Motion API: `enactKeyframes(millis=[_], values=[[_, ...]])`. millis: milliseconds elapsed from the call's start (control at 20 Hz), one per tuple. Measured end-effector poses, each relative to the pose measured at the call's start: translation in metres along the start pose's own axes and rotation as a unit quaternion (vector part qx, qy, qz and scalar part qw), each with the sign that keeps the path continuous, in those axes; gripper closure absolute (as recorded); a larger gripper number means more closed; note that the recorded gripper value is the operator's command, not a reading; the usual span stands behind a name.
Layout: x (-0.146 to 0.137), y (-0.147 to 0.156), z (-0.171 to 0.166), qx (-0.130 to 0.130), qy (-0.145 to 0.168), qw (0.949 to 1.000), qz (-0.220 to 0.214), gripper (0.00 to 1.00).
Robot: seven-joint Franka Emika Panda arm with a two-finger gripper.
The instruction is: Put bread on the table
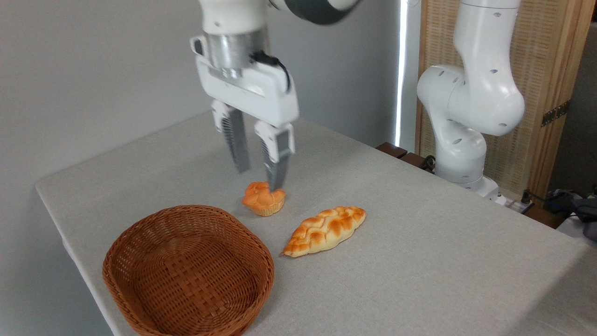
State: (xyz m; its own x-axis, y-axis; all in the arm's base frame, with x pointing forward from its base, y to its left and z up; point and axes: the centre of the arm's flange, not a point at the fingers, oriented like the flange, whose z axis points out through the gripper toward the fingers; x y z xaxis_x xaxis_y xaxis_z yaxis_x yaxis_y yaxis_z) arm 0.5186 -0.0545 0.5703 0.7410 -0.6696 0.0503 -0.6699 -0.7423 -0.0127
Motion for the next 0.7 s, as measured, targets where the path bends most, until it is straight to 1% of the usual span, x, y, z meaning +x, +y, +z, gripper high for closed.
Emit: enactKeyframes(millis=[150, 350, 500, 700], values=[[0.030, -0.006, -0.019, 0.010, 0.010, 0.9999, 0.008, 0.00], [0.062, -0.010, -0.027, 0.011, 0.010, 0.9998, 0.016, 0.00], [0.071, -0.006, -0.025, 0.006, 0.005, 0.9997, 0.024, 0.00], [0.067, -0.010, -0.025, 0.002, -0.002, 0.9998, 0.019, 0.00]])
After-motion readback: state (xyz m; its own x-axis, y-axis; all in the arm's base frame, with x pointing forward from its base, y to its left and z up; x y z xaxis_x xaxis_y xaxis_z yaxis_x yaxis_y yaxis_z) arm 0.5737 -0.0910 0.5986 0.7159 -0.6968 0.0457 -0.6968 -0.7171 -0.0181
